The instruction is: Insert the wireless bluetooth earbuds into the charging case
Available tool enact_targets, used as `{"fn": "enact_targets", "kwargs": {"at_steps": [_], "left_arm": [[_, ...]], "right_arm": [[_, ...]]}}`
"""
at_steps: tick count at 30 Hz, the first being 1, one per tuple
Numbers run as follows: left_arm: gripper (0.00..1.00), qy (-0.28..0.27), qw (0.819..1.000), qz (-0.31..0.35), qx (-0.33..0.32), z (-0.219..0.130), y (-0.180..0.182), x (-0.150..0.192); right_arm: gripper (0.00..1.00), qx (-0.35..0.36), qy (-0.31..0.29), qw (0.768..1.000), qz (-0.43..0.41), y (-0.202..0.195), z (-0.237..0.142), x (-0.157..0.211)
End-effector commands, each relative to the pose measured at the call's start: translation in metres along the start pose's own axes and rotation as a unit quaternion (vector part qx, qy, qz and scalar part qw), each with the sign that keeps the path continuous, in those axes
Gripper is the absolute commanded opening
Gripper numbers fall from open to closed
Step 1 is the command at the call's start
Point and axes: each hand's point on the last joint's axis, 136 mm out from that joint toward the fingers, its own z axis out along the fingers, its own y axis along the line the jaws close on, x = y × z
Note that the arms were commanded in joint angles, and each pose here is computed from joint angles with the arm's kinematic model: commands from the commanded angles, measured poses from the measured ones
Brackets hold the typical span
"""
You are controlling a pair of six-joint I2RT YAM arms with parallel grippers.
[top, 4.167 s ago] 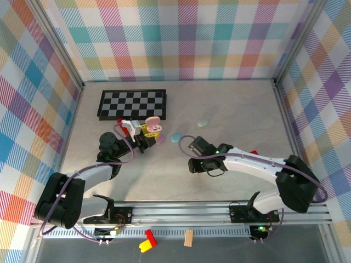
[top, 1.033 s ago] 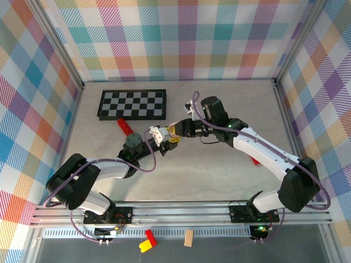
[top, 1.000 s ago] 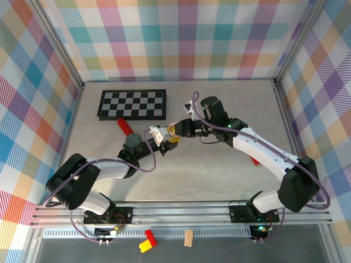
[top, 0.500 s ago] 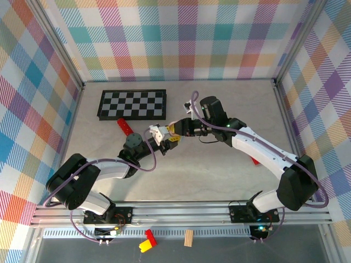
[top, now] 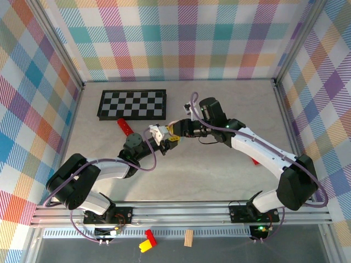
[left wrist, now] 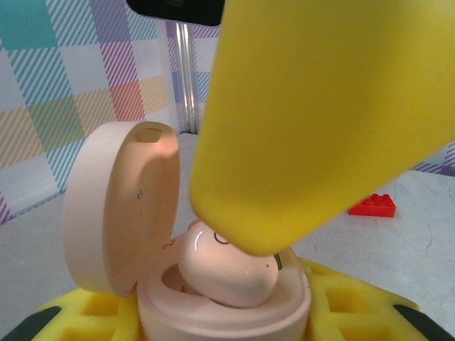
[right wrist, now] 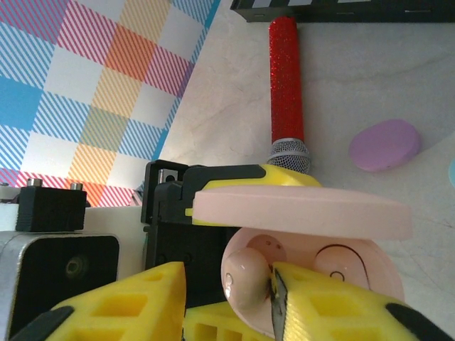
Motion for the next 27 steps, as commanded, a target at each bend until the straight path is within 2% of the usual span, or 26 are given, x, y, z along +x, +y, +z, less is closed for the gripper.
{"fn": "enact_targets", "kwargs": {"at_steps": [1,8,15,21,27], "left_arm": [[0.35,-0.051,0.999,0.02,-0.001,0.002,-0.001,-0.031],[0.36,-0.039,0.999,0.027,0.007,-0.001,-0.004,-0.024],[0.37,-0.018,0.998,0.047,0.032,-0.002,-0.013,-0.019],[0.36,-0.026,0.998,0.043,0.029,-0.003,-0.012,-0.028],[0.35,-0.044,0.999,0.019,0.017,-0.003,-0.008,-0.035]], "right_arm": [[0.42,0.02,-0.019,0.999,-0.016,0.002,-0.014,-0.006],[0.47,0.028,-0.047,0.995,-0.079,0.023,-0.038,-0.022],[0.32,0.021,-0.057,0.993,-0.104,0.038,-0.034,-0.048],[0.29,0.037,-0.025,0.996,-0.082,0.024,-0.015,-0.05],[0.25,0.031,-0.008,0.997,-0.074,0.02,-0.017,-0.034]]}}
